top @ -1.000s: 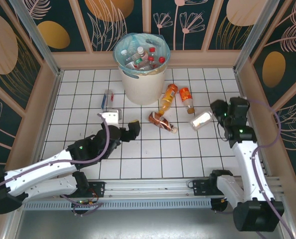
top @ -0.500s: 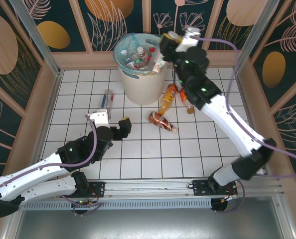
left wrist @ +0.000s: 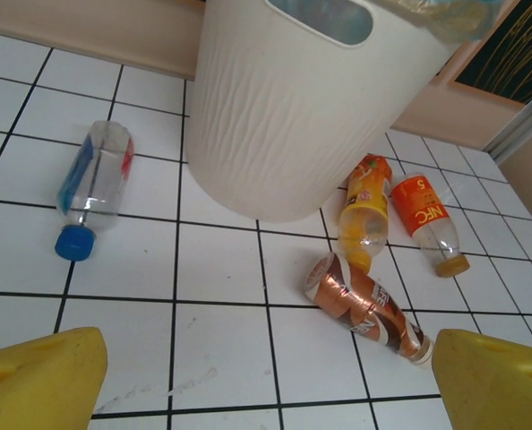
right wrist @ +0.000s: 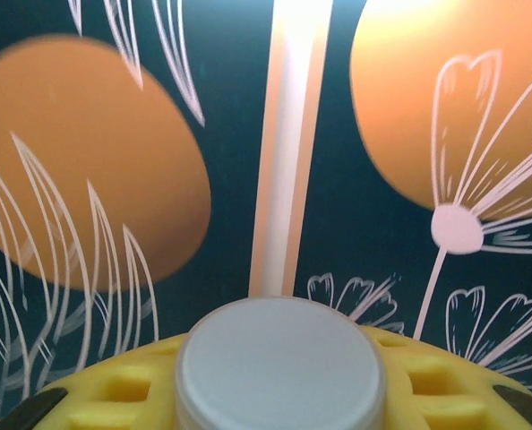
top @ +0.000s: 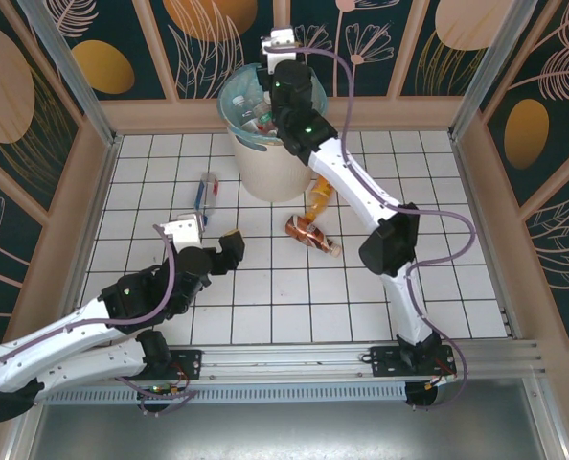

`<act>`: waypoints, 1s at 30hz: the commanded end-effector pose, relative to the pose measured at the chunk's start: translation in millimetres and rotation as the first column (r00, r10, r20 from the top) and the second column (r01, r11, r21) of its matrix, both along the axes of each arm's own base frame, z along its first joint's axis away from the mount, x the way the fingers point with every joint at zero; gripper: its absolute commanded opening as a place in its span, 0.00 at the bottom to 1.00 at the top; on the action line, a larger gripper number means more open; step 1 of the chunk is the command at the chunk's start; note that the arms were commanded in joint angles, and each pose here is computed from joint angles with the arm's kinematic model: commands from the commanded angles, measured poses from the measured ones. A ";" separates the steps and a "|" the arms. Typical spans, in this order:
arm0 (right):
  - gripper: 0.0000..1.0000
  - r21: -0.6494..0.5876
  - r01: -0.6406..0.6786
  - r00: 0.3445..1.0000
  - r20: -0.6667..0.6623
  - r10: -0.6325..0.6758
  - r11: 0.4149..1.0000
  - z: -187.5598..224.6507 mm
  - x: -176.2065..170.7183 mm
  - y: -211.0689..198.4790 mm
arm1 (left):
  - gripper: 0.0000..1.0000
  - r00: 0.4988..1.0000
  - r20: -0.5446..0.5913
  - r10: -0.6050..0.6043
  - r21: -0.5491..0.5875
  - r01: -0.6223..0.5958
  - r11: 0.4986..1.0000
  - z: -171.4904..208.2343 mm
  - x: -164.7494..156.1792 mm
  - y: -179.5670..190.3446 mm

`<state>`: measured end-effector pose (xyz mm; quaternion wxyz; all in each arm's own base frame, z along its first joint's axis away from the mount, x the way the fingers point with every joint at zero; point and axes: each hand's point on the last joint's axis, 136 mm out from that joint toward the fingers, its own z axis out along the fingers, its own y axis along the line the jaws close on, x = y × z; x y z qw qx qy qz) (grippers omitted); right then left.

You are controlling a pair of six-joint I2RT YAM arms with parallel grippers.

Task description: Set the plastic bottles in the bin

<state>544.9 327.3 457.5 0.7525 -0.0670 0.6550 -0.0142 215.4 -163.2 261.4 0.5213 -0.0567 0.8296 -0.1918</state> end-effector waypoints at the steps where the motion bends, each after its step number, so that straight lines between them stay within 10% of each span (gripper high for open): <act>1: 0.07 -0.024 0.044 0.999 -0.001 -0.044 0.999 -2.6 4.2 -2.6 | 0.93 1.000 -0.006 0.027 -0.010 -0.027 1.000 1.3 -3.5 10.8; 11: 0.20 -0.064 0.034 0.992 -0.115 -0.042 0.997 -51.6 21.8 2.5 | 0.94 0.999 -0.043 0.005 0.005 -0.005 1.000 -19.3 -4.5 3.7; 22: 0.63 0.023 -0.032 0.988 -0.150 0.035 0.999 -43.1 21.7 0.9 | 0.94 0.999 -0.047 0.001 -0.006 -0.001 1.000 -23.8 -4.3 1.1; 30: 0.70 0.066 -0.063 0.984 -0.163 0.073 0.996 -37.5 22.4 -4.4 | 0.94 0.999 -0.045 -0.010 0.012 0.010 1.000 -20.5 -1.7 -4.8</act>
